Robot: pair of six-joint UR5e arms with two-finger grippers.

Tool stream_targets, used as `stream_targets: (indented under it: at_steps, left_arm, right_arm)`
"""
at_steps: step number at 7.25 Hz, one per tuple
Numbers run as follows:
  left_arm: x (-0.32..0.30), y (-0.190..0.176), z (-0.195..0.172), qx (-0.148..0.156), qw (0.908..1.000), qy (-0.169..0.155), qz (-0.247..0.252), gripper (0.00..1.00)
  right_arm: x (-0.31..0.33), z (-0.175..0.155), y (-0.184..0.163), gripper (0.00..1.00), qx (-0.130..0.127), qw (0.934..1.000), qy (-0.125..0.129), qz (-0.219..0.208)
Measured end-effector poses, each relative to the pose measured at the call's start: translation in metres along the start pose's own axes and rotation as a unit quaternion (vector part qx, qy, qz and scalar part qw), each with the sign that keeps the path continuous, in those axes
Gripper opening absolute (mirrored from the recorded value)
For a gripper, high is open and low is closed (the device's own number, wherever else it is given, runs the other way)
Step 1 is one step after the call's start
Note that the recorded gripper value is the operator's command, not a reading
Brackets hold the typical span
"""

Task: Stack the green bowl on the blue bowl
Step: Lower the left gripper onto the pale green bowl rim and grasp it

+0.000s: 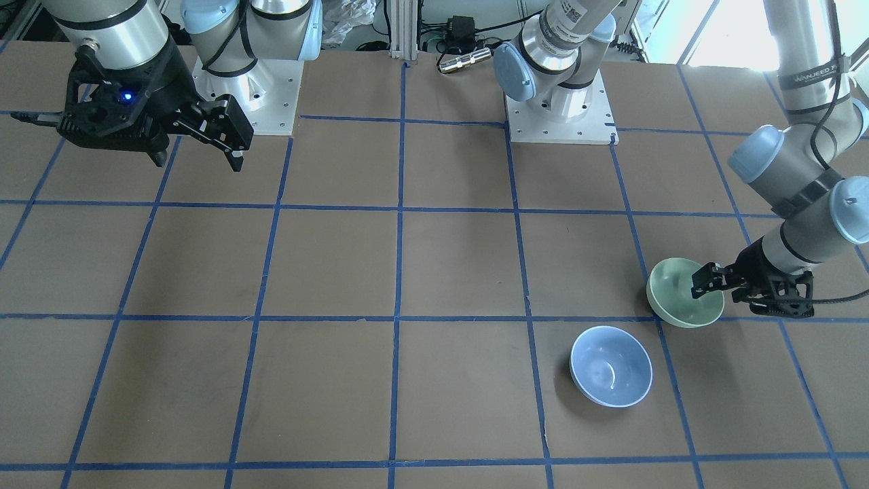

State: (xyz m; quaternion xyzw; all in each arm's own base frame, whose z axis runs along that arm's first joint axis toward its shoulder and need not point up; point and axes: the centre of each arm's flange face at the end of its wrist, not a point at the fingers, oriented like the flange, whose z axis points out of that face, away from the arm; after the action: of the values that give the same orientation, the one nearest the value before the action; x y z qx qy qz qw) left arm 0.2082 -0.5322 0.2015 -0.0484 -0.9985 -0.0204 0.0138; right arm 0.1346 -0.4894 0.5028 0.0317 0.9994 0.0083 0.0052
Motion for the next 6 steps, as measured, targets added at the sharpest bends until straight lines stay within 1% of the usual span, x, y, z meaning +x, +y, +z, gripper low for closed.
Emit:
stream_targets:
  at_steps: [1,2,4,5,6]
  left_arm:
    - [0.0,-0.001,-0.001,0.0,1.0,0.0,0.002,0.02]
    - [0.0,-0.001,-0.002,0.001,1.0,-0.001,0.003,0.0]
    - [-0.002,0.001,-0.011,0.003,1.0,-0.008,0.005,0.0]
    - [-0.006,-0.001,-0.024,0.004,0.9999,-0.01,0.003,0.0]
    - [-0.01,-0.008,-0.047,0.004,0.9999,-0.01,0.004,0.0]
  right_arm:
    - [0.0,0.0,0.0,1.0,0.0,1.0,0.0,0.0]
    - [0.0,0.0,0.0,1.0,0.0,1.0,0.0,0.0]
    - [0.0,0.0,0.0,1.0,0.0,1.0,0.0,0.0]
    - [0.0,0.0,0.0,1.0,0.0,1.0,0.0,0.0]
    - [0.0,0.0,0.0,1.0,0.0,1.0,0.0,0.0]
